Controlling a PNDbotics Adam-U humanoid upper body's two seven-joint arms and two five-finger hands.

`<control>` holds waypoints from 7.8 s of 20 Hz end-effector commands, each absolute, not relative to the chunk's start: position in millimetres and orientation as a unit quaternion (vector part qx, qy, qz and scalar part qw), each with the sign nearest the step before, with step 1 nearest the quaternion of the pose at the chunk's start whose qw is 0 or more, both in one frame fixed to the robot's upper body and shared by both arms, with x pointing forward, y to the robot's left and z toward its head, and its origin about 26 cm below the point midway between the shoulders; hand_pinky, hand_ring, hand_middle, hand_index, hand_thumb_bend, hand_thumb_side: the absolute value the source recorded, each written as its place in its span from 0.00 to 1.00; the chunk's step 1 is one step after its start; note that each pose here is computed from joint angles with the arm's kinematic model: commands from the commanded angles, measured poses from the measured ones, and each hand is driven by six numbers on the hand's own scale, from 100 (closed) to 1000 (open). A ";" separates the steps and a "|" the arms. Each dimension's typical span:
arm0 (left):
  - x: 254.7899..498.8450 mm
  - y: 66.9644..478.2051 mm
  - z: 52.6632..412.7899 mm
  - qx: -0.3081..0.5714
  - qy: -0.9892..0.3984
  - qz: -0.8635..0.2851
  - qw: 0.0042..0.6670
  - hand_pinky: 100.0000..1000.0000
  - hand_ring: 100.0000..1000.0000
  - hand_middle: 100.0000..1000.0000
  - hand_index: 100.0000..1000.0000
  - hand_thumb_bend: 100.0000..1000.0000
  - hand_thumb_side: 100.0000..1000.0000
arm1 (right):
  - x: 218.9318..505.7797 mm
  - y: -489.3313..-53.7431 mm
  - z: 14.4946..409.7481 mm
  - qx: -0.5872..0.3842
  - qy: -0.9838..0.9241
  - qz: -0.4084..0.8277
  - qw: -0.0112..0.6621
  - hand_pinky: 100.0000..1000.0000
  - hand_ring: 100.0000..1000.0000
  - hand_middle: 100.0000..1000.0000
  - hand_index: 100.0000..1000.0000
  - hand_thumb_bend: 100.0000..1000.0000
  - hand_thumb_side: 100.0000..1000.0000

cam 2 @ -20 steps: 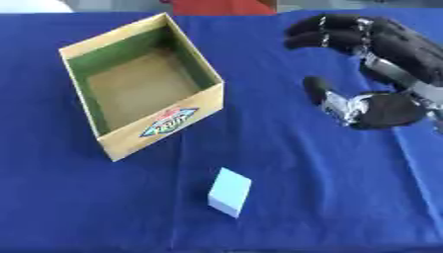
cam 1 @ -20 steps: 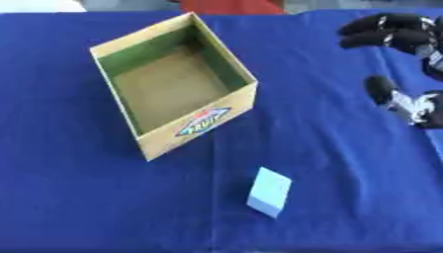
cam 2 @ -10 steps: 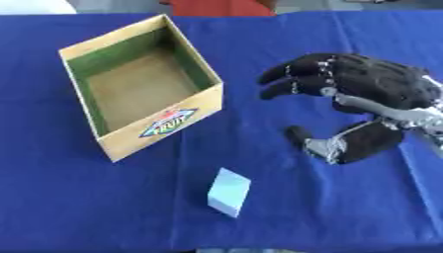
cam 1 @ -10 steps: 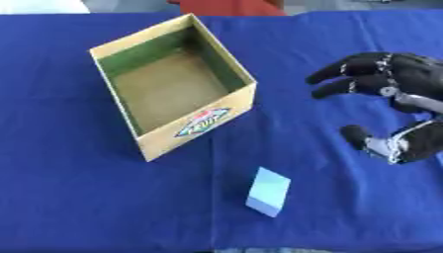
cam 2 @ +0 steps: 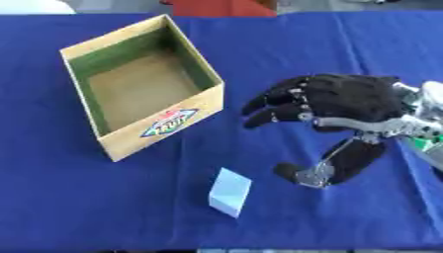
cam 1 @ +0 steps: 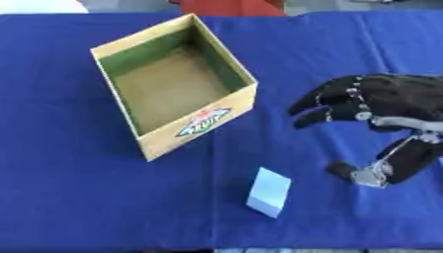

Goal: Pick up objects on the table and place them in the box.

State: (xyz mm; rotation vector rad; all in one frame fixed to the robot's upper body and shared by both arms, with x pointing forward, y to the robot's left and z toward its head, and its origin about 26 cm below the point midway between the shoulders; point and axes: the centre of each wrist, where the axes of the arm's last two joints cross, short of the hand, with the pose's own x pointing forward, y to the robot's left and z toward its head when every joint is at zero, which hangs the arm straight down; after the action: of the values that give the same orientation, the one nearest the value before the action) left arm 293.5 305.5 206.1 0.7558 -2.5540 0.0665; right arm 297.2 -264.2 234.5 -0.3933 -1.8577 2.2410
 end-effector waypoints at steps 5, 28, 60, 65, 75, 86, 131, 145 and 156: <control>291.8 306.3 215.4 0.275 -0.935 0.013 0.222 0.73 0.77 0.68 0.79 0.37 0.97 | 296.4 -251.4 243.0 -0.106 -0.595 0.791 0.099 0.84 0.88 0.89 0.92 0.20 0.49; 292.3 304.0 214.1 0.270 -0.936 0.017 0.226 0.73 0.76 0.67 0.79 0.37 0.98 | 309.9 -224.7 214.3 -0.063 -0.568 0.812 0.123 0.84 0.91 0.91 0.93 0.21 0.44; 293.3 301.7 215.6 0.263 -0.938 0.016 0.226 0.73 0.76 0.66 0.78 0.36 0.97 | 337.0 -217.6 174.8 0.008 -0.487 0.859 0.157 0.75 0.83 0.85 0.88 0.00 0.28; 293.3 302.0 215.7 0.264 -0.938 0.018 0.226 0.73 0.76 0.65 0.78 0.36 0.97 | 337.5 -217.3 179.5 0.002 -0.512 0.844 0.162 0.64 0.68 0.71 0.76 0.01 0.33; 293.1 302.6 215.6 0.266 -0.937 0.020 0.226 0.73 0.76 0.65 0.78 0.35 0.97 | 335.5 -216.3 182.4 -0.012 -0.575 0.802 0.159 0.33 0.43 0.56 0.58 0.00 0.31; 292.9 303.5 215.5 0.269 -0.936 0.021 0.226 0.73 0.76 0.65 0.78 0.35 0.97 | 332.7 -220.5 200.8 -0.029 -0.618 0.769 0.162 0.31 0.42 0.57 0.55 0.00 0.26; 296.6 295.0 223.1 0.244 -0.945 0.021 0.219 0.73 0.76 0.65 0.78 0.35 0.97 | 473.4 -110.2 260.5 -0.200 -0.696 0.652 0.226 0.32 0.43 0.58 0.57 0.00 0.24; 297.0 294.2 223.1 0.242 -0.945 0.026 0.219 0.73 0.76 0.65 0.78 0.34 0.97 | 484.2 -109.6 215.8 -0.205 -0.673 0.670 0.236 0.57 0.62 0.75 0.71 0.00 0.30; 296.7 294.8 222.5 0.244 -0.944 0.026 0.221 0.73 0.76 0.65 0.78 0.34 0.97 | 477.2 -105.4 239.4 -0.229 -0.668 0.676 0.211 0.76 0.89 0.89 0.87 0.21 0.26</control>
State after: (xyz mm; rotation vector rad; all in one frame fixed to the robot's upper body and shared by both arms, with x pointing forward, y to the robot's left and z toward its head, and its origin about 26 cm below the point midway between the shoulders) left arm 298.9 293.6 215.7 0.6674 -2.5866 0.0734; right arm 479.1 -106.2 218.5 -0.5841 -1.8233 1.8673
